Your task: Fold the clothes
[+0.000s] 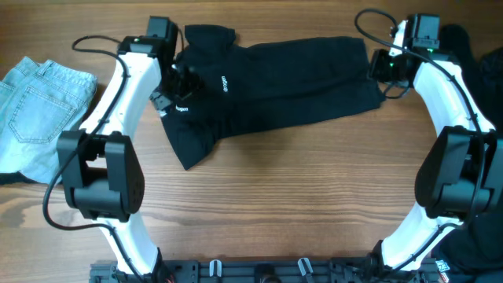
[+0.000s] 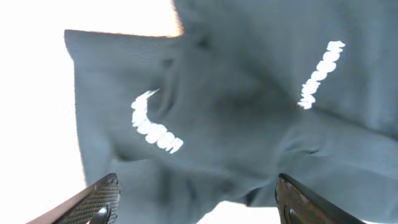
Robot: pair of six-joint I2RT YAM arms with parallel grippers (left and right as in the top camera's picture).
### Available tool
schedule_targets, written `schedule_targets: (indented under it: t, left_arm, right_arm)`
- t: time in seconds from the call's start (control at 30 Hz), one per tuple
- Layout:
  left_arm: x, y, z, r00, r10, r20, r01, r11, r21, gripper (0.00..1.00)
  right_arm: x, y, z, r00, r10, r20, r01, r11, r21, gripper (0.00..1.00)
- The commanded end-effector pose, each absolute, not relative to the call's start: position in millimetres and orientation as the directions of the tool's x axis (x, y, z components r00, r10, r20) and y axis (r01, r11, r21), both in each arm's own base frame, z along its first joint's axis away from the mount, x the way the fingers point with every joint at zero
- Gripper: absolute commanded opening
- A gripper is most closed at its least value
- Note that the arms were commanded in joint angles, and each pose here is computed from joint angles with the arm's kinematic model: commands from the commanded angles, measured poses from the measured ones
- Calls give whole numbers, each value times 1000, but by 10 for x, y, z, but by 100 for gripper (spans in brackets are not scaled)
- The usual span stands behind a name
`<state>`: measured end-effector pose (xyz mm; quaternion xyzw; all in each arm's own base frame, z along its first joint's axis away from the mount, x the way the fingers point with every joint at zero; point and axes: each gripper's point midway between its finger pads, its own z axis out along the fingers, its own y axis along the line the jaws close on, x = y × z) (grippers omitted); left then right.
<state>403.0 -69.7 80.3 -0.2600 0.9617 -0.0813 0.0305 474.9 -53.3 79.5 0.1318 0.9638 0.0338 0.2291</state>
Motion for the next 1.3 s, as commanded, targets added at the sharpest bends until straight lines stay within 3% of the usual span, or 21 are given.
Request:
schedule_targets:
  t: [0.0,0.23,0.4,0.53,0.7,0.77,0.83,0.97,1.17,1.27]
  left_arm:
    - [3924,-710,801,-877,-480,26,-477,863,-167,82]
    - [3644,-943,737,-914,-395,92,-404,907,-114,80]
    - [3345,-1075,278,-929,-344,133,-356,932,-73,79]
    - [3110,-969,-51,-925,-348,154,-355,934,-25,74]
    - [2878,-733,-160,-920,-353,168,-340,935,104,69]
    - [2845,-601,-145,-924,-352,152,-325,930,174,69]
    - [2804,-497,-126,-919,-361,155,-326,921,215,67]
    - [2696,-233,-87,-879,-435,195,-382,888,258,66]
    - [2606,187,-34,-809,-539,233,-479,836,269,65]
    - [2657,198,70,-833,-516,202,-467,850,245,65]
  right_arm:
    - [4599,-632,526,-904,234,-358,228,972,58,53]
    - [4413,-485,97,-945,215,-245,195,975,104,50]
    - [4402,-486,62,-948,214,-236,195,975,103,47]
    - [4356,-478,45,-952,215,-218,197,975,102,28]
    - [4192,-454,-87,-967,188,-173,174,980,94,19]
    - [4126,-449,-120,-970,188,-151,175,980,91,4]
    - [3994,-543,-140,-973,204,-106,202,979,27,4]
    - [3505,-958,-92,-935,354,8,339,903,-264,4]
    - [2876,-884,45,-869,437,233,347,873,-343,4]
    - [2786,-869,174,-857,451,249,354,867,-352,4]
